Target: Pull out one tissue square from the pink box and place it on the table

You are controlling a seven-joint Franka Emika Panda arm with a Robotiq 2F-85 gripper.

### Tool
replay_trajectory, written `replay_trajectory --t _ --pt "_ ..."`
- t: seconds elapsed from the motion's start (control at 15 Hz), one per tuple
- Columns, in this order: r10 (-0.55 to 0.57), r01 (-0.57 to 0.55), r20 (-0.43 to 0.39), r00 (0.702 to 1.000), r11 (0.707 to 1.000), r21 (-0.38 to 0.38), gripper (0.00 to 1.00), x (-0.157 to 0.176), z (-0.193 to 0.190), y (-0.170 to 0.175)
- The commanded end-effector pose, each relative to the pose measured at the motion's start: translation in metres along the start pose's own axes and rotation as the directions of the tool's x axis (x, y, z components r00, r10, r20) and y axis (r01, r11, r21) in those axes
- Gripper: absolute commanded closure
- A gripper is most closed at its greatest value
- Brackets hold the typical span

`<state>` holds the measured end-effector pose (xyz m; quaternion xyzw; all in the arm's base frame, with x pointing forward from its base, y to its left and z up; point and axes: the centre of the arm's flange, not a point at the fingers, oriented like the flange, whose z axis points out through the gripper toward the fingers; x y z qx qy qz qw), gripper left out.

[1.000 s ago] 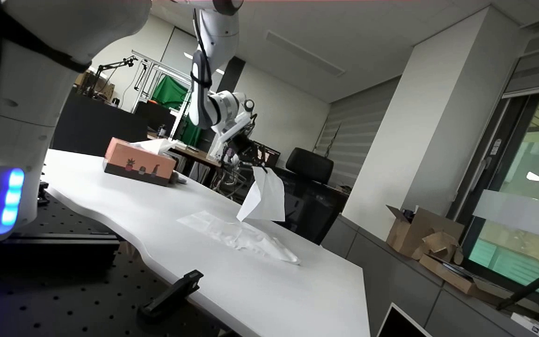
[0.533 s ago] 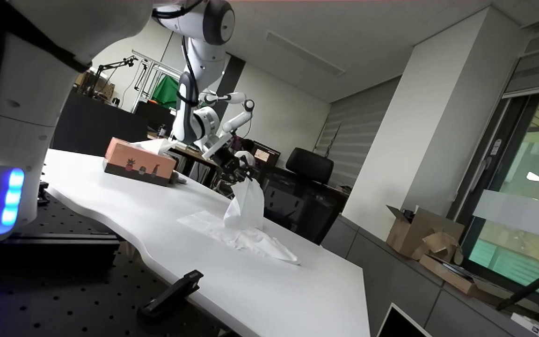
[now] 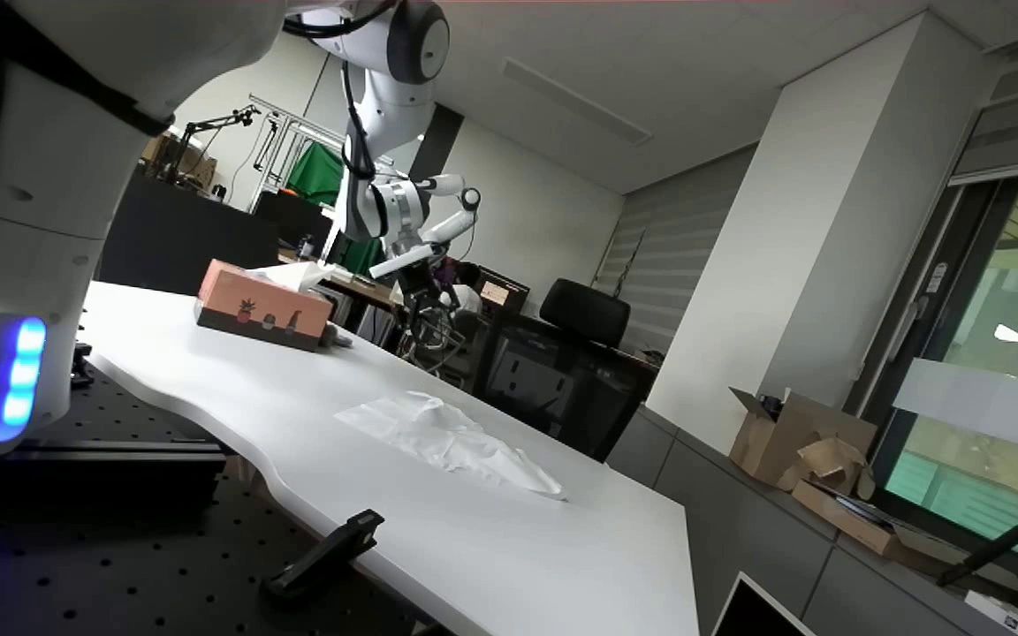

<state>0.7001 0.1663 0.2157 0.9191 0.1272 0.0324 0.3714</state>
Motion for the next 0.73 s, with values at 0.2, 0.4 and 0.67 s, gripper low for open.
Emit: replay_trajectory --t 0.2,0.4,0.67 --pt "0.086 -0.070 -0.064 0.994 0.974 0.218 0.00 0.010 -0.043 0.025" --pt "0.084 -0.066 -0.072 0.994 0.973 0.222 0.00 0.010 -0.049 0.030" --pt "0.068 -0.053 -0.062 0.996 0.975 0.215 0.00 0.009 -0.041 0.019"
